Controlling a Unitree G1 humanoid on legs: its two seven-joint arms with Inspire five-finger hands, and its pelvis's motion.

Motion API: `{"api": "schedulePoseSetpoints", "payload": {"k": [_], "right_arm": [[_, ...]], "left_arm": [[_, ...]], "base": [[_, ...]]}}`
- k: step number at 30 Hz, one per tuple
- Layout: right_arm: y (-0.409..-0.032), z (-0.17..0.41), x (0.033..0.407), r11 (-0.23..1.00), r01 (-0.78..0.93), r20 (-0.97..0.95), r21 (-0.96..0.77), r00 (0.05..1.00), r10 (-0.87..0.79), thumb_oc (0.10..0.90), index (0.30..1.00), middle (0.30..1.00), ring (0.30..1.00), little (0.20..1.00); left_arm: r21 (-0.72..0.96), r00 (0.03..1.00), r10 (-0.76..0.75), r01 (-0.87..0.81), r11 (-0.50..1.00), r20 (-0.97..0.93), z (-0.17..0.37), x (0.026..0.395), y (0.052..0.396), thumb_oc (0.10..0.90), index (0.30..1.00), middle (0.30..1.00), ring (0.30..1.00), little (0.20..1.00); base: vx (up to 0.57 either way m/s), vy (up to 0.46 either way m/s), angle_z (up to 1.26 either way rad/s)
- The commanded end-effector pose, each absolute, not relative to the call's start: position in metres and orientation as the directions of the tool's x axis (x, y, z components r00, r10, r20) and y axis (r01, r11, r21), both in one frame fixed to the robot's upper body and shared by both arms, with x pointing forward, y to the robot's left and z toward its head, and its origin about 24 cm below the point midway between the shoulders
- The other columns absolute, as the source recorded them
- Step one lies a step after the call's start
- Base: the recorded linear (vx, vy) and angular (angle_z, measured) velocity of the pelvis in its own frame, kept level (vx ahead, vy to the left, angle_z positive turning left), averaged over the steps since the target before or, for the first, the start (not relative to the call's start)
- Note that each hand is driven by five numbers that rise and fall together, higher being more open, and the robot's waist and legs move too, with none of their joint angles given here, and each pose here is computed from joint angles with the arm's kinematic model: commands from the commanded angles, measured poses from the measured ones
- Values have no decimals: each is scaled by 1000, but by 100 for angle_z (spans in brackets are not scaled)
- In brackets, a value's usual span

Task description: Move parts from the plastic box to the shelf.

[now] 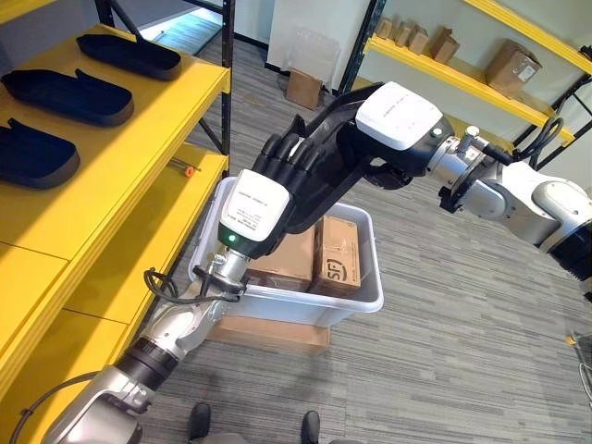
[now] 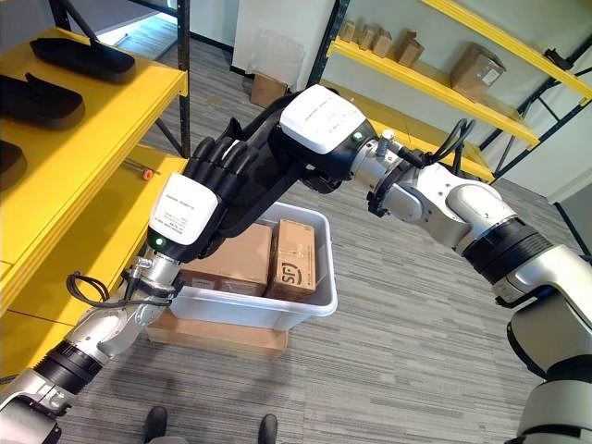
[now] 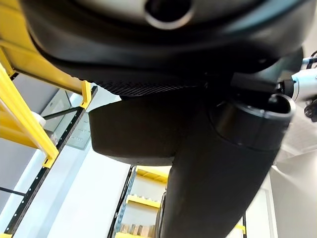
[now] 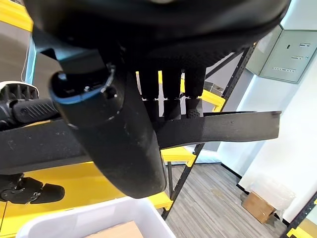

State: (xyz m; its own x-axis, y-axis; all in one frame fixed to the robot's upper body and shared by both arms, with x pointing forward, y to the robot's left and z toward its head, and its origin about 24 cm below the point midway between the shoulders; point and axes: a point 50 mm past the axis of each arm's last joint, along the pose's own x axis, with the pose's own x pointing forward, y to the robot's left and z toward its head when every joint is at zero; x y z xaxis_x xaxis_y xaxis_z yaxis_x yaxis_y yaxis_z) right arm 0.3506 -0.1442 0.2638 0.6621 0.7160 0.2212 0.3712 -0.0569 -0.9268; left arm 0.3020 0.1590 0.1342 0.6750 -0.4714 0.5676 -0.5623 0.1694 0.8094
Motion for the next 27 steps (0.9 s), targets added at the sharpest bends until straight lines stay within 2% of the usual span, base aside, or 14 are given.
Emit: {"api": "schedulePoseSetpoints", "payload": {"k": [1, 8, 9, 27], "right_arm": [[-142, 363, 339, 133, 612, 537, -780, 543, 645, 400, 300, 300, 300, 300], [-141, 363, 339, 138, 609, 537, -781, 541, 648, 400, 300, 300, 300, 300], [-139, 364, 339, 141, 611, 538, -779, 536, 650, 400, 300, 300, 300, 300], [-137, 364, 340, 140, 610, 537, -780, 537, 651, 400, 300, 300, 300, 300]], "left_arm": [[691, 540, -486, -692, 209, 688, 175, 312, 151, 900, 1000, 1000, 1000, 1000], [705, 540, -508, -676, 213, 671, 173, 313, 144, 900, 1000, 1000, 1000, 1000], [715, 546, -516, -668, 206, 660, 170, 314, 143, 400, 300, 300, 300, 300], [723, 557, -512, -659, 208, 654, 169, 314, 145, 400, 300, 300, 300, 300]], "base": [[0, 0, 0], [0, 0, 0], [0, 0, 0], [2, 1, -3]]}}
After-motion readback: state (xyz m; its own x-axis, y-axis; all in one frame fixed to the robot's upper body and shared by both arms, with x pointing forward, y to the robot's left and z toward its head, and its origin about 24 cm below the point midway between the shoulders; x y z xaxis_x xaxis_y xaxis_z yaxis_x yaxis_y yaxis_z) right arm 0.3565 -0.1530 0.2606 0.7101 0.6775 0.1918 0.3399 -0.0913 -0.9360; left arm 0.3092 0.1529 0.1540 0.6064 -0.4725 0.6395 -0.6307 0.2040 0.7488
